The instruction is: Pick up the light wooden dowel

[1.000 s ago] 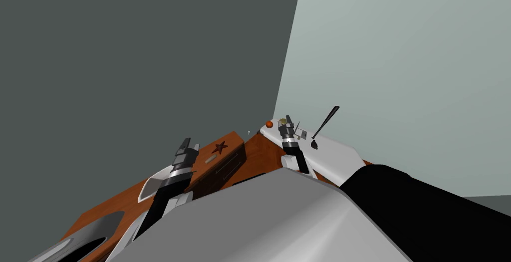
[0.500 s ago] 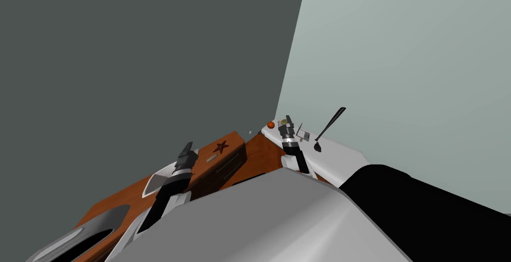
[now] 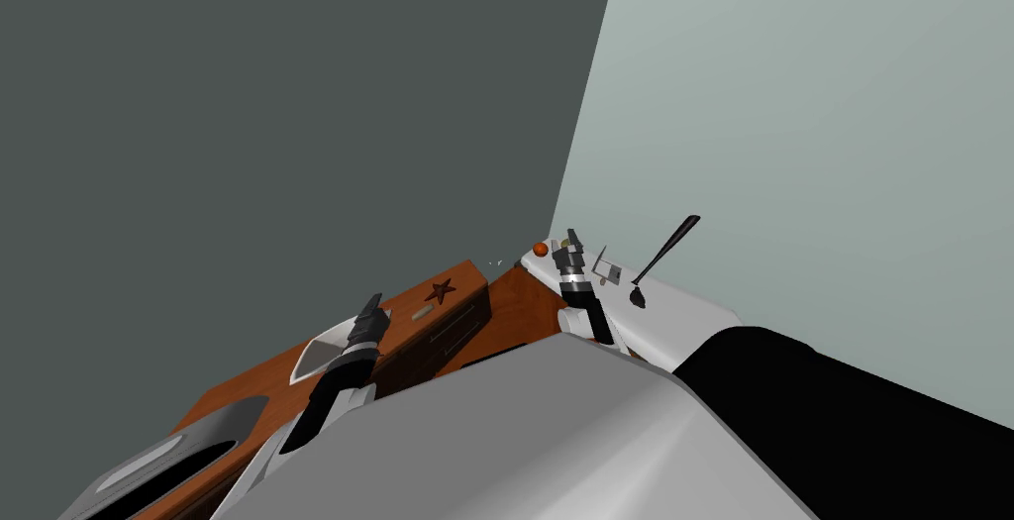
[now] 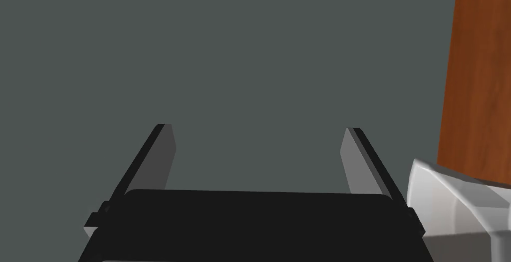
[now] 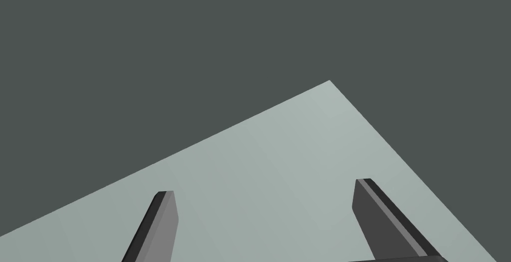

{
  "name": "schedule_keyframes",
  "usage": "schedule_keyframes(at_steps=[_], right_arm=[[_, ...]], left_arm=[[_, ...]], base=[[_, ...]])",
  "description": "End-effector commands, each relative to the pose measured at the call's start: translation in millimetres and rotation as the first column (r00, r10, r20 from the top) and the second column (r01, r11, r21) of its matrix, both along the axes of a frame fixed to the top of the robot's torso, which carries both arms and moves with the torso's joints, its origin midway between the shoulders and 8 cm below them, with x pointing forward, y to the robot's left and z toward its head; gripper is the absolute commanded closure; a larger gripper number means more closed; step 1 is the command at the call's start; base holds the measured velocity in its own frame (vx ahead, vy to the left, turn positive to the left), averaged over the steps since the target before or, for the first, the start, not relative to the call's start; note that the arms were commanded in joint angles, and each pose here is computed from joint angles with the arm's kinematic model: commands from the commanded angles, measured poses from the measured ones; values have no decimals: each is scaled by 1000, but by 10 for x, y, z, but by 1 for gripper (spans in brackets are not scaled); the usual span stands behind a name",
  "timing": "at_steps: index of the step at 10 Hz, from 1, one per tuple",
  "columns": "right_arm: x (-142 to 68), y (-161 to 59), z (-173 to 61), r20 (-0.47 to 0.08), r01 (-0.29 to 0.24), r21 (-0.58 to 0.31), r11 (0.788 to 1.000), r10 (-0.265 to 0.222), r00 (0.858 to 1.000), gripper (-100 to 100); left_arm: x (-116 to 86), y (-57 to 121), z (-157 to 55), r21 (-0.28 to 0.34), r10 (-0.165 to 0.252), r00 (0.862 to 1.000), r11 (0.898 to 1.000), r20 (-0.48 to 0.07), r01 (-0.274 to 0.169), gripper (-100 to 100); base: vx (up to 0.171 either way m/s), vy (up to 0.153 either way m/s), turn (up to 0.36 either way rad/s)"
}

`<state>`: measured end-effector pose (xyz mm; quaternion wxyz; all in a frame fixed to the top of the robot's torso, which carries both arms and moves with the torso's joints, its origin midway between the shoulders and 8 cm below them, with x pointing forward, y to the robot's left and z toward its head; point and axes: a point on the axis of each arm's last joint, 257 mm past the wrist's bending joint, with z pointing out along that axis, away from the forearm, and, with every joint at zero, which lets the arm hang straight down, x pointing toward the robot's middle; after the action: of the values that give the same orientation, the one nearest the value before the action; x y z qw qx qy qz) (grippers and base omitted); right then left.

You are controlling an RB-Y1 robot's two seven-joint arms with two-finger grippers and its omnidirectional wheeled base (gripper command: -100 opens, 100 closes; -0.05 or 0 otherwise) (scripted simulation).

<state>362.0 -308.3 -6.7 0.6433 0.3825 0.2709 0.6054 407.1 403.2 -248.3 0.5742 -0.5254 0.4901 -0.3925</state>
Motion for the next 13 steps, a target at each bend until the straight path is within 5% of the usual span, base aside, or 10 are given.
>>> schedule_keyframes(at_steps=[1, 7, 12, 13], right_arm=[[0, 0, 0, 0, 0, 0, 1000, 0, 1000, 0], [0, 0, 0, 0, 0, 0, 1000, 0, 1000, 0], [0, 0, 0, 0, 0, 0, 1000, 0, 1000, 0], [0, 0, 0, 0, 0, 0, 1000, 0, 1000, 0]], left_arm=[[-12, 103, -134, -7, 19, 999, 1000, -42, -19, -100], [-154, 516, -856, -45, 110, 967, 991, -228, -123, -100], [-314, 834, -1421, -79, 176, 911, 972, -373, -221, -100], [-330, 839, -1449, -80, 177, 908, 972, -379, -223, -100]], base=[[21, -19, 35], [31, -19, 26], [43, -16, -30], [41, -15, -24]])
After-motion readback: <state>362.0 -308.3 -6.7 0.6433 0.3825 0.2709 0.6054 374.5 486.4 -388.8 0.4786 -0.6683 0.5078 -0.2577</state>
